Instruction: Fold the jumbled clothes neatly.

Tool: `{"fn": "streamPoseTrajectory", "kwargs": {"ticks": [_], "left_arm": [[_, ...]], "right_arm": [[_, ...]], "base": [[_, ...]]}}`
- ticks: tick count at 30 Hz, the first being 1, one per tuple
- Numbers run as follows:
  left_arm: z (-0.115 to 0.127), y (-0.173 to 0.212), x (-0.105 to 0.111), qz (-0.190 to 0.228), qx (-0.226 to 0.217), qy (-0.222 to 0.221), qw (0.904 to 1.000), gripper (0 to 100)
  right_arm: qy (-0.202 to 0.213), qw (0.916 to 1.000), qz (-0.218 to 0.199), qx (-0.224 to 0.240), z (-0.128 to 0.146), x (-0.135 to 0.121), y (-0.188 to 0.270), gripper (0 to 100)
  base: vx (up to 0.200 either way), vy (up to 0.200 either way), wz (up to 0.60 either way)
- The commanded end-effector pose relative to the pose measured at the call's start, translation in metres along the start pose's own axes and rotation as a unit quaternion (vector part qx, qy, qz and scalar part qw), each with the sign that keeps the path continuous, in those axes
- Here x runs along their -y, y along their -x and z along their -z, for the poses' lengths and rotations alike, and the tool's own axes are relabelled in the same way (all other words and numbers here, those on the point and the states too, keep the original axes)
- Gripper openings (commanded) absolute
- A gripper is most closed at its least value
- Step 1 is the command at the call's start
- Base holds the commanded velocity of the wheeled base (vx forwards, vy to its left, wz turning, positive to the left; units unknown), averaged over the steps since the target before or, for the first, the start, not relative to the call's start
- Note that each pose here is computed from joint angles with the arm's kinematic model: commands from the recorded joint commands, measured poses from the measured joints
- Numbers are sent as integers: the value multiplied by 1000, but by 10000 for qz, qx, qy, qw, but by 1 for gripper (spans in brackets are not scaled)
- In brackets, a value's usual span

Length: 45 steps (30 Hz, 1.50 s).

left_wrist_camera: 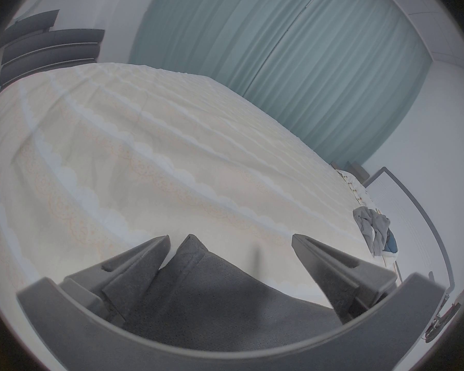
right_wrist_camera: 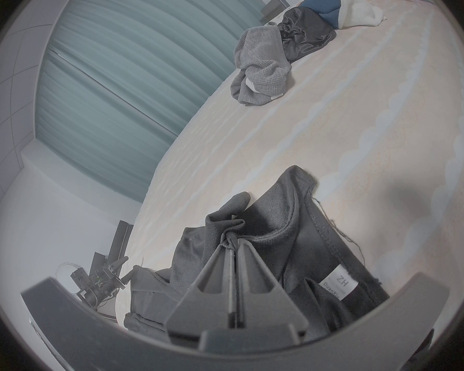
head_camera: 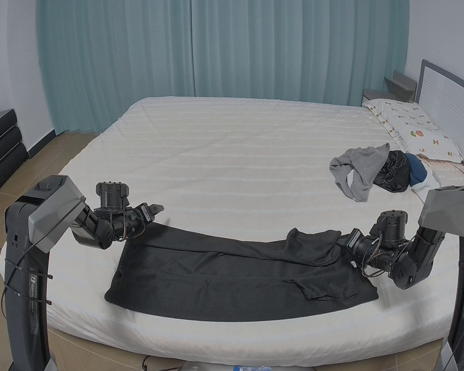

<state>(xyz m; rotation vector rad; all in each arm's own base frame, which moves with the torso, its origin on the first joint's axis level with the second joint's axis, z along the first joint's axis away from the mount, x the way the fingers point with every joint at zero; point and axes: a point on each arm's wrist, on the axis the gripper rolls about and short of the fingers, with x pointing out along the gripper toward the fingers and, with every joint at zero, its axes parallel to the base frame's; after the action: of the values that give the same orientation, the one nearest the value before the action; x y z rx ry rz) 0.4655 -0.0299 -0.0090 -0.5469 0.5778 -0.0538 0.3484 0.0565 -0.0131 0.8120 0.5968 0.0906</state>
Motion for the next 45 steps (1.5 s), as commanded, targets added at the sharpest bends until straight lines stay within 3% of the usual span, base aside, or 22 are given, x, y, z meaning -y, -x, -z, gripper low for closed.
{"fn": "streamPoseTrajectory", "kwargs": {"ticks": [1,2,12,21,31,37,41,45], "left_arm": [[2,-2,-2,-20,-31,-9,10000,100],[2,-2,-2,-26,-27,-5,10000,0],[-8,11,-10,-115,83,63,9999,0],[-30,54,-7,-77,437,107,9990,0],[-7,96,-16,193,627,105,9978,0],[1,102,-22,285,837,104,9960,0],[-2,95,-24,280,953,298,9946,0],[-10,88,-23,497,1203,789,9883,0]], "right_arm": [[-1,10000,1,-6,0,0,0,0],[1,10000,-5,-1,0,0,0,0],[-16,10000,-16,3,-2,1,0,0],[-19,10000,-45,39,-4,0,0,0],[-4,9997,-168,150,-9,-8,8,0],[-121,9987,-370,317,-14,-15,3,0],[-145,9974,-522,475,-18,-18,-2,0],[-192,9917,-879,922,-29,-23,-7,0]], "base": [[0,0,0],[0,0,0],[0,0,0],[0,0,0],[0,0,0],[0,0,0],[0,0,0],[0,0,0]]}}
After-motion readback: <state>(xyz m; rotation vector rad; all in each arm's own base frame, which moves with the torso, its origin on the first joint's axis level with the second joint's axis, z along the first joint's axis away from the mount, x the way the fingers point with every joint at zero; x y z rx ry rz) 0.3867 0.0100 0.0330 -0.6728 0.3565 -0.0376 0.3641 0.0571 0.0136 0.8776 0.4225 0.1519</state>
